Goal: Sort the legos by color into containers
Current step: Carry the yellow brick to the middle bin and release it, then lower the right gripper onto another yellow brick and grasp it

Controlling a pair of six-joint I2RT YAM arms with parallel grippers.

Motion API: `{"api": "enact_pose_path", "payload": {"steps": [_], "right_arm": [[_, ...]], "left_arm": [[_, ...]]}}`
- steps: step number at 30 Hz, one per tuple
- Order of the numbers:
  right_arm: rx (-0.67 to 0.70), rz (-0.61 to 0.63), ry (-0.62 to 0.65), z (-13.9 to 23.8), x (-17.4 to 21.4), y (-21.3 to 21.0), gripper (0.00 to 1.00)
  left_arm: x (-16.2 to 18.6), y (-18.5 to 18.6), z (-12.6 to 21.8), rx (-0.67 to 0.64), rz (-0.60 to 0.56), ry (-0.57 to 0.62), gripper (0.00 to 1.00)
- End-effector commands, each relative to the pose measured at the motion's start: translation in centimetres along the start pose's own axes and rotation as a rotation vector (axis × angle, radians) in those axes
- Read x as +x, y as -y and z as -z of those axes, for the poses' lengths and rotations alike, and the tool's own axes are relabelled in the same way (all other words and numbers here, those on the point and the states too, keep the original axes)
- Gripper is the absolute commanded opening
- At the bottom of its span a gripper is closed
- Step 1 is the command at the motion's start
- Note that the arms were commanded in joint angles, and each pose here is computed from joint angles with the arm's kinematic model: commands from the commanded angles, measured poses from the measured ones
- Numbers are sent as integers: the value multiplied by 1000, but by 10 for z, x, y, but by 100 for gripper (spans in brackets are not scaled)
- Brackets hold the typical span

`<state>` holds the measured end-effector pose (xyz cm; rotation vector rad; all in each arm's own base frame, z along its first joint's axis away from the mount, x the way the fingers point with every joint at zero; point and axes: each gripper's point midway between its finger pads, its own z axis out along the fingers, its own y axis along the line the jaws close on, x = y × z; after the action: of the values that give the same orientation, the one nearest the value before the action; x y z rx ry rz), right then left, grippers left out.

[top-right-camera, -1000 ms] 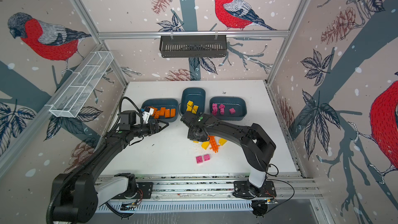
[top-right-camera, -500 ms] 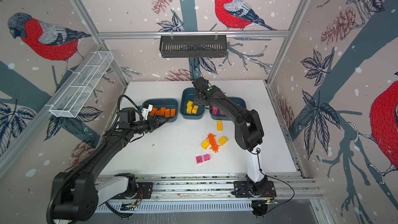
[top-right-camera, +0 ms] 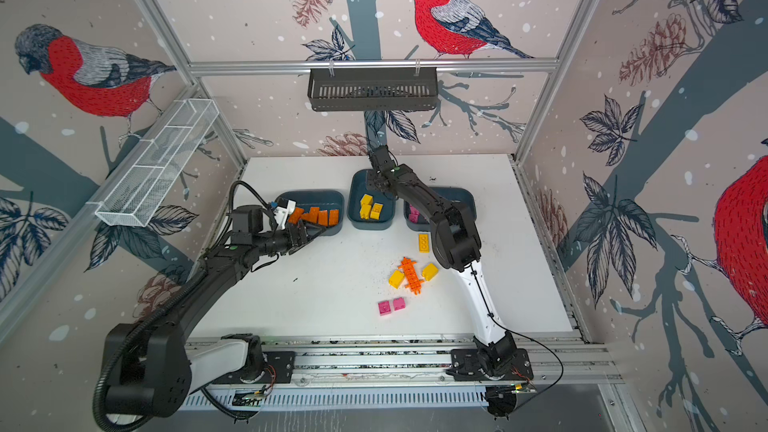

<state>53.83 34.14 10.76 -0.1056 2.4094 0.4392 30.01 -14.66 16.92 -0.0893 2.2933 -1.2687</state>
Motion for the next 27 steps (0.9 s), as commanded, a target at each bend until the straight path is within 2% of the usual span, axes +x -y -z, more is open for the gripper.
{"api": "enact_pose_path", "payload": {"steps": [1,8,16,22,27], "right_arm": [[-75,1,57,-9,-12,-14,35],[-129,-24,36,-10,-11,-20,62],[-143,-11,-24,54,-2,-18,67],[-126,-66,-145,117,50,-10,73],[3,-142,-278,159,120,11,75]], "left_arm": [[0,1,0,3,-23,-6,94],[-1,-2,-2,-4,-22,-14,94],[-1,-1,-2,0,-25,-16,93],[-4,-1,-5,11,-21,-15,94],[-5,-2,-7,15,-18,-23,93]]}}
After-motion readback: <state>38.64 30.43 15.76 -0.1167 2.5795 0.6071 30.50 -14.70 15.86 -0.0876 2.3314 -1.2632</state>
